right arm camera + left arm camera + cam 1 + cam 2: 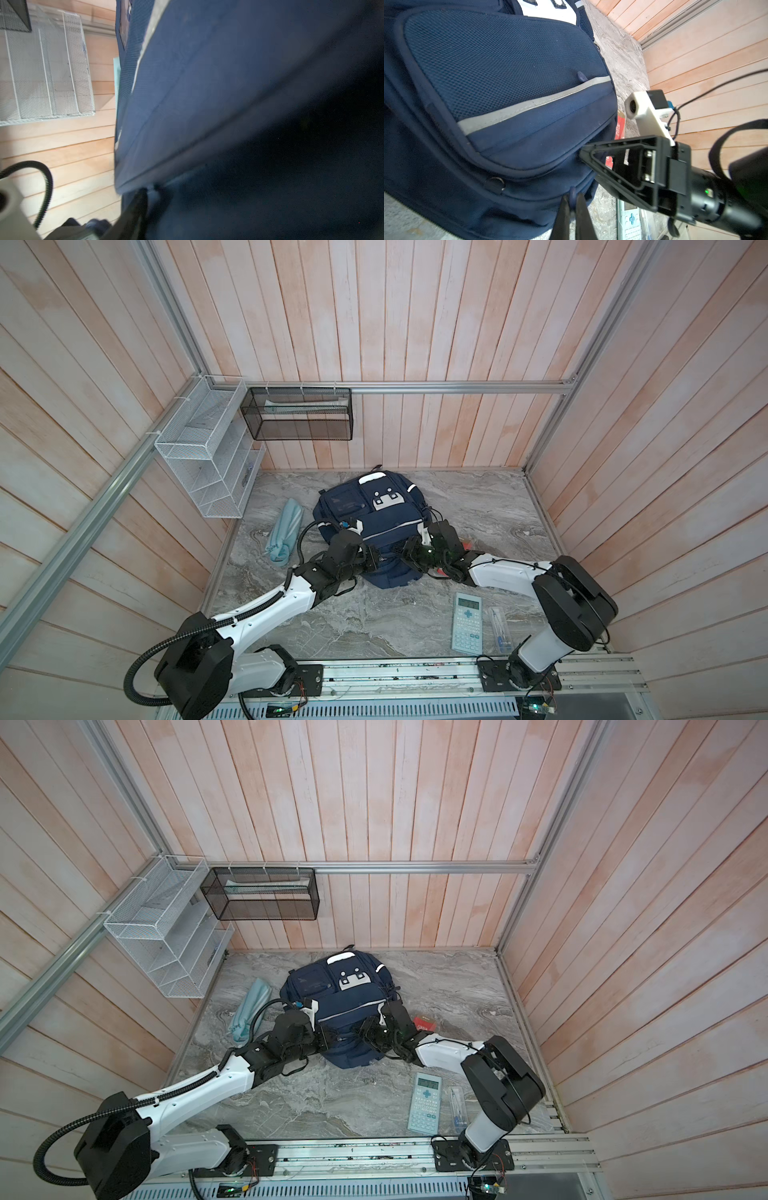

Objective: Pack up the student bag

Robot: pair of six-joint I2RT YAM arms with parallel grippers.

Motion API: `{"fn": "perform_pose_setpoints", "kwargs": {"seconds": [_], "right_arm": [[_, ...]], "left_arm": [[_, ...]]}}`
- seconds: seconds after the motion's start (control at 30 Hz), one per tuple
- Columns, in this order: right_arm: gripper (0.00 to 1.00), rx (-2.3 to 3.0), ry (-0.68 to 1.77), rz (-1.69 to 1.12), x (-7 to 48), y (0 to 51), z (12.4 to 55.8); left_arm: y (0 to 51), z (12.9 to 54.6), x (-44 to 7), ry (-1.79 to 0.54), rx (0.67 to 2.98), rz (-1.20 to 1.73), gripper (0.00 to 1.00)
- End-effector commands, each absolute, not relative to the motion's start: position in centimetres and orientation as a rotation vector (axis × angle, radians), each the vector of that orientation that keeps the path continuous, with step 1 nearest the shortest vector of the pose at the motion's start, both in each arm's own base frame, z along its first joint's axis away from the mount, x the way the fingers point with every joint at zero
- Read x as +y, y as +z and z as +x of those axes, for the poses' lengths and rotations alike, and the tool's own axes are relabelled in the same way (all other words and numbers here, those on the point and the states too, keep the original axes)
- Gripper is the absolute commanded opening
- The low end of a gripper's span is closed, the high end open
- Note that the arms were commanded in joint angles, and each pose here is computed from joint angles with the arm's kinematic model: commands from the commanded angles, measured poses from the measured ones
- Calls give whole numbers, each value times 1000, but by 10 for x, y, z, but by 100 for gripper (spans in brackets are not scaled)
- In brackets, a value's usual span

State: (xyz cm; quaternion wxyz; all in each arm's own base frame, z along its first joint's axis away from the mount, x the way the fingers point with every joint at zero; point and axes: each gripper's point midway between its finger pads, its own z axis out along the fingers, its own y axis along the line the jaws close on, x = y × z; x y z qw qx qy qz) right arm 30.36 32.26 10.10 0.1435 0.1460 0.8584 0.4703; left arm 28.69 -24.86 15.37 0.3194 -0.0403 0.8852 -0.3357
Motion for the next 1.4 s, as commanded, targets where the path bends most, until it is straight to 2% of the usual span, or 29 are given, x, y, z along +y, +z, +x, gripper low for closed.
{"fn": "perform_pose_setpoints", "kwargs": {"seconds": [0.0,0.03,0.07,0.1,0.27,0.63,0.97,1.03,1.07,1.1,1.17,1.2,1.23,1.27,1.37], "right_arm": [[18,2352,1418,417,324,120,319],[7,2349,1394,403,319,122,319],[1,2362,1372,382,316,125,318],[0,2371,1354,367,312,126,316],[0,2396,1315,369,282,130,309],[0,2542,1226,191,249,123,329],[0,2511,1256,185,255,137,325],[0,2504,1271,172,270,140,320],[5,2494,1284,173,280,143,317],[12,2477,1304,175,290,146,313],[36,2421,1364,170,311,154,307],[44,2401,1383,136,321,158,305],[48,2420,1361,101,329,159,304],[50,2453,1311,77,333,157,304],[56,2484,1199,81,330,154,306]], "left_arm": [[170,284,-254,-950,2257,-109,0],[166,284,-250,-925,2262,-111,0],[160,285,-244,-893,2271,-118,0],[155,288,-236,-861,2281,-129,0],[128,317,-173,-758,2291,-277,0],[149,385,-89,-469,2172,-402,0],[148,418,-77,-370,2206,-368,9],[152,422,-82,-387,2210,-342,16],[155,422,-83,-386,2211,-333,22],[158,422,-82,-375,2214,-325,27],[164,419,-73,-313,2232,-328,43],[166,416,-68,-281,2244,-332,52],[167,412,-61,-249,2254,-348,66],[166,407,-55,-243,2270,-365,76],[161,398,-28,-121,2294,-400,89]]}}
